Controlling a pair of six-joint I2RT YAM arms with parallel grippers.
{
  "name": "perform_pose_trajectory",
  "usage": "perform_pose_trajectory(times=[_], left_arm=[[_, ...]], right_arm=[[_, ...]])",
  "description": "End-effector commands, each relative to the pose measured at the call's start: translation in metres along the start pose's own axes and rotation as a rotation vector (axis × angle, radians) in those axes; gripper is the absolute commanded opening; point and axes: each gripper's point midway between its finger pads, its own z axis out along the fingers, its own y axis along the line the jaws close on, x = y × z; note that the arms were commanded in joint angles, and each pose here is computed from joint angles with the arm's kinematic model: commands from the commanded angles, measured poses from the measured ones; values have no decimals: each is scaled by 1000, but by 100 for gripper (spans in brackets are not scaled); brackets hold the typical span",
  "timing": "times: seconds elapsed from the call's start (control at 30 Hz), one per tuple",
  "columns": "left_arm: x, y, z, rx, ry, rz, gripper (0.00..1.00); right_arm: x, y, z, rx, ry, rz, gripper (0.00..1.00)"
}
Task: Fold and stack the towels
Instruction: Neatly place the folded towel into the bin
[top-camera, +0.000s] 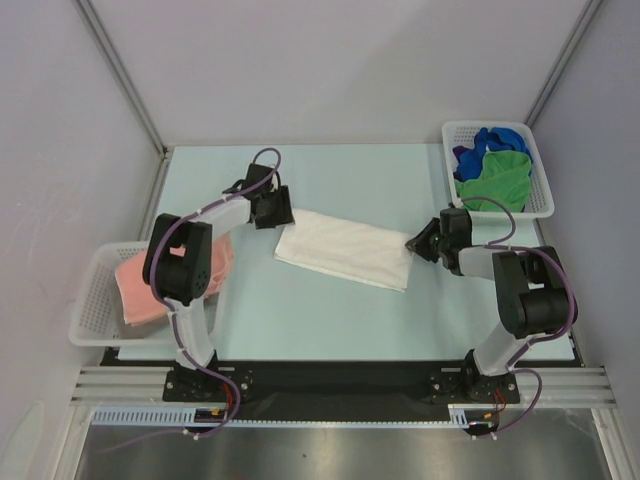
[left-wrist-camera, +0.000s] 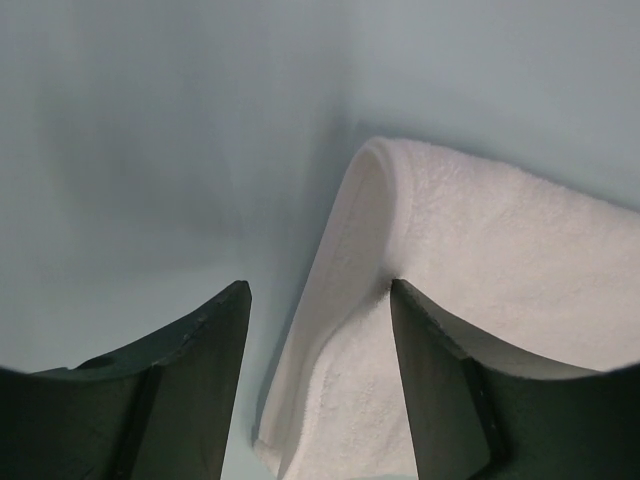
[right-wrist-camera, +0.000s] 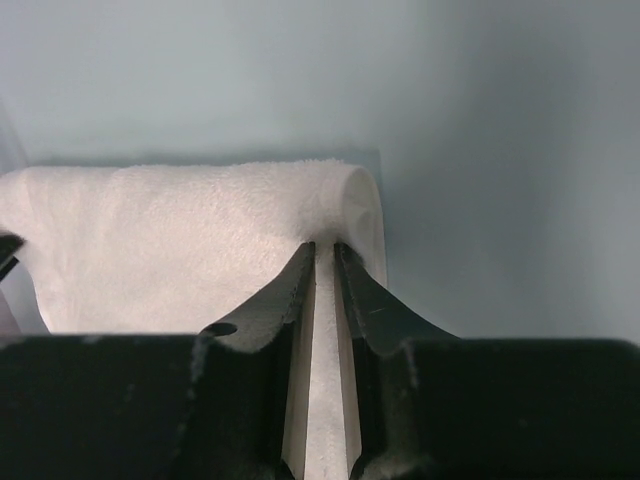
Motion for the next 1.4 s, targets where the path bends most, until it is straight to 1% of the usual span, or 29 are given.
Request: perform_pose_trajectory(times=[0.0, 0.17, 0.2, 0.37, 0.63, 0.83, 0.9, 1.0, 1.03, 1.13, 1.2, 1.23, 1.3, 1.37], left_arm=[[22, -3, 7, 50, 124, 46, 64], [44, 9, 10, 10, 181, 44, 65], [48, 7, 10, 30, 198, 41, 65], [69, 9, 13, 23, 246, 44, 66], [93, 0, 15, 51, 303, 50, 65], [113, -9, 20, 46, 342, 59, 61], [119, -13, 20, 43, 345, 62, 56], [122, -21, 20, 52, 346, 62, 41], [122, -22, 21, 50, 344, 62, 28], [117, -26, 16, 40, 330, 63, 0], [110, -35, 9, 22, 296, 112, 0], [105, -33, 6, -17, 270, 128, 0], [95, -41, -12, -38, 239, 146, 0], [88, -37, -27, -95, 201, 169, 0]], right_arm=[[-9, -16, 4, 50, -11, -6, 18], [-14, -22, -1, 54, -22, -5, 19], [-15, -23, -1, 54, -24, -4, 19], [-20, -23, 0, 42, -22, 2, 18], [-25, -17, 3, 21, -19, 12, 18], [-30, -13, 2, 18, -26, 3, 18], [-31, -12, 1, 13, -28, 0, 18], [-32, -12, 0, 12, -31, -4, 18], [-34, -9, -1, 8, -33, -7, 18], [-38, -5, -5, 5, -39, -18, 19], [-44, 2, -15, -7, -57, -27, 21], [-47, 4, -18, -9, -68, -28, 25], [-55, 15, -31, -28, -90, -32, 25], [-61, 24, -41, -47, -107, -38, 31]])
